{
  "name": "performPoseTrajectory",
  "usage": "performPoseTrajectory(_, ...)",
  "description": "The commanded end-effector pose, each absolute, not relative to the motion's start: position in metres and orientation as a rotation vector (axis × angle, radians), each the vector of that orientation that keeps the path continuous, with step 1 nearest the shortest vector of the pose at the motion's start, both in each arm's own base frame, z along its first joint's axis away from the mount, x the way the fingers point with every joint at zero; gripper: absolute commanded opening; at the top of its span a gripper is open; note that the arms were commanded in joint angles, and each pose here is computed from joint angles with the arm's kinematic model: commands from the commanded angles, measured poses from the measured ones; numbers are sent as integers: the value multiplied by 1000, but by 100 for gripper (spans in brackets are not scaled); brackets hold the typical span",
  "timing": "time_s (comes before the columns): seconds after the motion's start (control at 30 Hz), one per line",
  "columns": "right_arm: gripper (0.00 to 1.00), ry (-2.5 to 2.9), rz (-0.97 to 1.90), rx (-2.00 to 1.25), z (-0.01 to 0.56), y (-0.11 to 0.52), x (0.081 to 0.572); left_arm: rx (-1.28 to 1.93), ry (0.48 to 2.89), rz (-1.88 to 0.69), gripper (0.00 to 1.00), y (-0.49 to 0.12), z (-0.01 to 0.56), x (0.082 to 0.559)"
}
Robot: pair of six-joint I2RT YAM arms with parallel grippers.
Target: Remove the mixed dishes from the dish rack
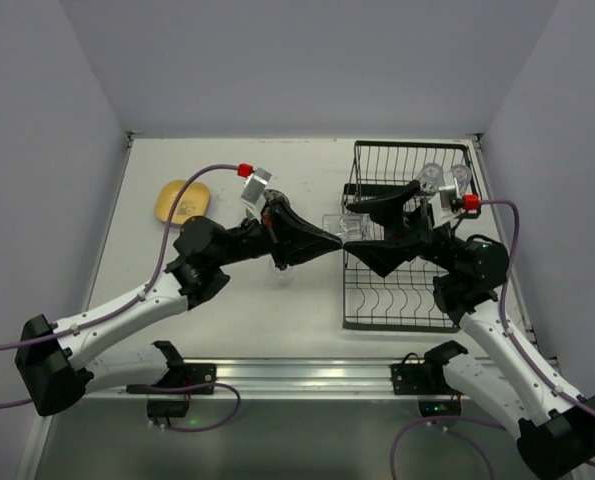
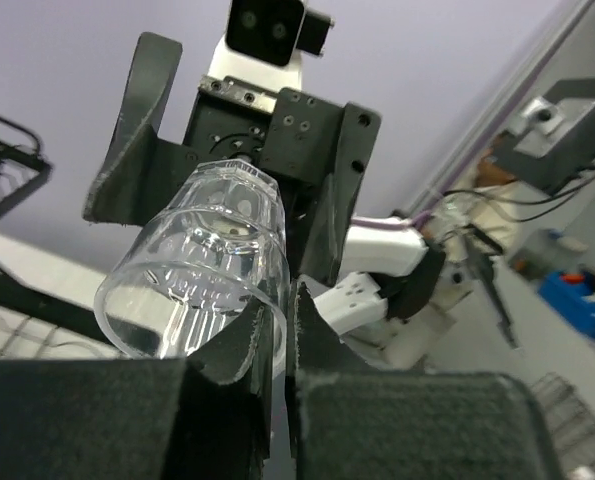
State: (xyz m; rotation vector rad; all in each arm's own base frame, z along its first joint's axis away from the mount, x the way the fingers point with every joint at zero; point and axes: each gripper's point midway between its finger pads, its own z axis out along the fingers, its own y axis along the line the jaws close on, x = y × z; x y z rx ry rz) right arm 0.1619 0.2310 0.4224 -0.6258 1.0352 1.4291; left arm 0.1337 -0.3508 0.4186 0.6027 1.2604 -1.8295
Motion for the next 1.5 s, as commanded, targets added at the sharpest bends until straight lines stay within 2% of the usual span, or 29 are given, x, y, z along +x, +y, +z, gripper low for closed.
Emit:
performPoseTrajectory(0.0,99,1074,1369,-534,421,224,176,613,1217,-1629,0,-338,436,142)
performPoseTrajectory(0.03,99,1087,1297,-518,422,220,183,519,1382,-1505,0,-332,414,163)
performPoseTrajectory(0.1,99,1242,1145,-314,408,198,210,437,1493,-1254,0,-314,404,193)
performPoseTrajectory(0.13,99,1269,1045,-249,410,185,220,316,1690,-1021,0,-289,371,220)
performPoseTrajectory(0.2,99,1387,866,-45,389,151,241,265,1919,-705,0,-250,318,238)
performPoseTrajectory(0.27,99,1425,792,18,382,137,245,162,2035,-405,0,-209,292,262)
performPoseTrajectory(0.4,99,1544,732,21,355,131,242,200,2360,94,0,-146,216,264)
performPoseTrajectory(0.47,99,1579,727,11,350,132,239,226,2412,188,0,-132,200,266)
performPoseTrajectory(0.6,99,1598,719,-19,348,132,235,317,2513,216,0,-138,164,270)
performPoseTrajectory(0.8,99,1637,701,-72,338,135,232,478,2652,76,0,-171,106,268)
performPoseTrajectory(0.93,99,1652,669,-107,334,132,230,517,2693,-9,0,-185,90,265)
performPoseTrajectory(1.1,99,1665,660,-134,330,133,227,569,2759,6,0,-186,65,259)
performPoseTrajectory(1.37,99,1660,652,-146,330,132,225,584,2776,-27,0,-193,58,260)
performPoseTrajectory(1.47,99,1663,658,-152,330,133,224,589,2771,-46,5,-196,61,261)
